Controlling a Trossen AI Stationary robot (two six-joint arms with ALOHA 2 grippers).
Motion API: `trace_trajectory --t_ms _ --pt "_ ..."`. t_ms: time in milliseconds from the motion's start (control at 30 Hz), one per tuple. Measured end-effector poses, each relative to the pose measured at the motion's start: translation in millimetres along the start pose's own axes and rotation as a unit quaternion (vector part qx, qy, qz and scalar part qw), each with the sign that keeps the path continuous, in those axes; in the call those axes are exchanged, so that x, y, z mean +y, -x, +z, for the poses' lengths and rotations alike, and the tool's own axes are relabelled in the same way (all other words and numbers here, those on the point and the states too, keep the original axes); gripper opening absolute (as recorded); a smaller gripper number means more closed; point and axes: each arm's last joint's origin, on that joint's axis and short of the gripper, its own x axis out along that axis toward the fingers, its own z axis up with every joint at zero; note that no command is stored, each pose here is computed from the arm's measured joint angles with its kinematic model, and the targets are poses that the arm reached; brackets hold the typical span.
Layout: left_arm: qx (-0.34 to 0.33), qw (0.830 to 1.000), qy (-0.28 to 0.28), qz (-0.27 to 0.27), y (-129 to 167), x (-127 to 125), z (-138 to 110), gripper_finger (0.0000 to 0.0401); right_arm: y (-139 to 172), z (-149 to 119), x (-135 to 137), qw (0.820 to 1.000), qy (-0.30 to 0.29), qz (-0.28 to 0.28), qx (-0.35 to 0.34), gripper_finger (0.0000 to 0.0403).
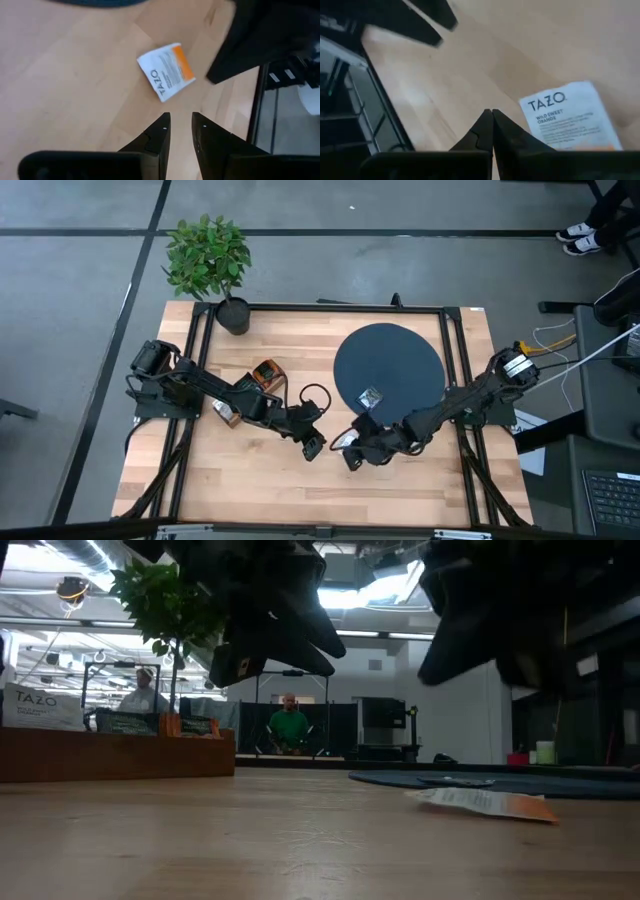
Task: Pick & Place Tea
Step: Put the white tea bag into the left section of the wooden organizer
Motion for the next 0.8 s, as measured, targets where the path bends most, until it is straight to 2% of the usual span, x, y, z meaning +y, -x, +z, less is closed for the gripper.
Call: trace_trajectory --t_ms 33,100,200,267,433,667,800 --pt "-0.003 1.000 0.000 0.003 0.0 0.3 0.3 0.0075 4.7 2.0 2.9 1.000 -0.006 -0.014 0.004 0.0005" --pt "-0.007 1.000 0.003 0.005 -0.2 1.4 1.9 0.0075 14.3 3.4 2.9 0.996 -0.028 -0.076 0.029 0.0006" --pt "-0.010 1.000 0.010 0.007 -0.4 3.5 4.8 0.0075 29.4 1.2 0.4 0.982 -0.047 -0.171 0.061 0.0007" --pt "-0.013 1.000 0.008 0.010 -0.5 4.8 6.5 0.0074 35.4 -2.4 -4.0 0.974 -0.060 -0.209 0.064 0.0007" --pt "-0.019 1.000 0.018 0.012 -4.5 9.0 10.8 0.0074 28.2 -11.7 -12.6 0.968 -0.099 -0.218 0.078 0.0007" --pt "-0.011 1.000 0.023 0.003 -30.4 15.3 2.9 0.0074 8.9 -18.6 -17.1 0.970 -0.108 -0.201 0.086 0.0008" --pt "0.005 0.999 0.047 0.027 -42.0 24.7 -4.4 0.0075 5.5 -20.4 -18.6 0.967 -0.109 -0.207 0.097 0.0007"
